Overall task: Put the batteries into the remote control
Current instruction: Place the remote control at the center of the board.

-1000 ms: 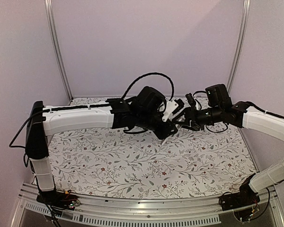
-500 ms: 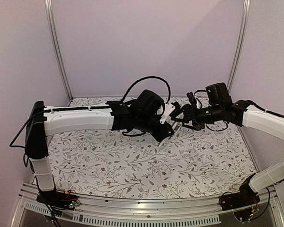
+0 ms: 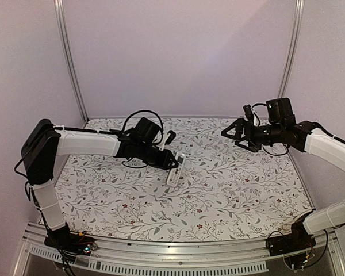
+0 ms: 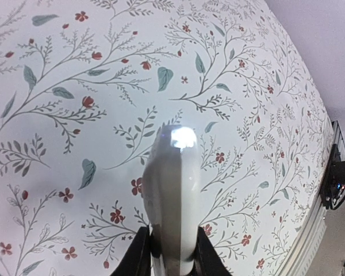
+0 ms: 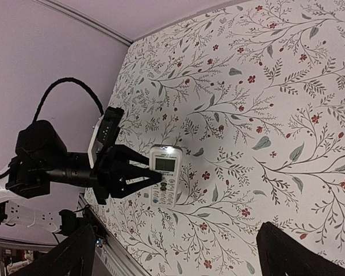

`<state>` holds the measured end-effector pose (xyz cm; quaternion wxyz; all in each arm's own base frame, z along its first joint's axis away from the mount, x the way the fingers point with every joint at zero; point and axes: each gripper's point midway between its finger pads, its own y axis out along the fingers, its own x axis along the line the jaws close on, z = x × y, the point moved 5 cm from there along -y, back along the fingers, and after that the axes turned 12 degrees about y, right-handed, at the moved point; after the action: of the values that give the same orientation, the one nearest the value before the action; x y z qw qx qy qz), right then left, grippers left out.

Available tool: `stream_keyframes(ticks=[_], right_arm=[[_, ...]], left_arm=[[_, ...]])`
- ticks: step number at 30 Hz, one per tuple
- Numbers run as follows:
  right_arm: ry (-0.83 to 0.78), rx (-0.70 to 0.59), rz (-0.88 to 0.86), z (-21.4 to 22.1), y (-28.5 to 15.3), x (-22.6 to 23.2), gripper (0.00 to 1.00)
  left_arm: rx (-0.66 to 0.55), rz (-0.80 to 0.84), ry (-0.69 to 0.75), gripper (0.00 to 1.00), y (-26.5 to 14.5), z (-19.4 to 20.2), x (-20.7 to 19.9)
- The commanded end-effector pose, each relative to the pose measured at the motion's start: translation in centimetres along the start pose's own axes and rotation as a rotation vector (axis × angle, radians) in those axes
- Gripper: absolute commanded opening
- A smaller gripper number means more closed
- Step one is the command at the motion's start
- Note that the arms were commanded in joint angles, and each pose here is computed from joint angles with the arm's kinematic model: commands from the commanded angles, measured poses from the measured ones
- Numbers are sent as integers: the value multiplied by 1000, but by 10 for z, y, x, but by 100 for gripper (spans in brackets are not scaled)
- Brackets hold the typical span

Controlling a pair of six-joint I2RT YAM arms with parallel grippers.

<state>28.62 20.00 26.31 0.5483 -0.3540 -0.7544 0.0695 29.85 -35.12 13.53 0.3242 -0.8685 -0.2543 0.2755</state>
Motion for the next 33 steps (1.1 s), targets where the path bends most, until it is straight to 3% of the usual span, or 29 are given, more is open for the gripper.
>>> stream_keyframes(ticks=[1,9,23,33], right_arm=[[-5,22,28,9,2,-12,99],[4,36,-5,13,7,-15,99],[12,50,-8,17,11,-19,99],[11,51,-5,17,12,-21,99]], left_arm=[[-89,100,-134,8,-7,-12,10],[-122,195,-320,9,13,-1,41],[-43,223,-429,13,45,24,54],[31,148,-457,32,53,35,65]])
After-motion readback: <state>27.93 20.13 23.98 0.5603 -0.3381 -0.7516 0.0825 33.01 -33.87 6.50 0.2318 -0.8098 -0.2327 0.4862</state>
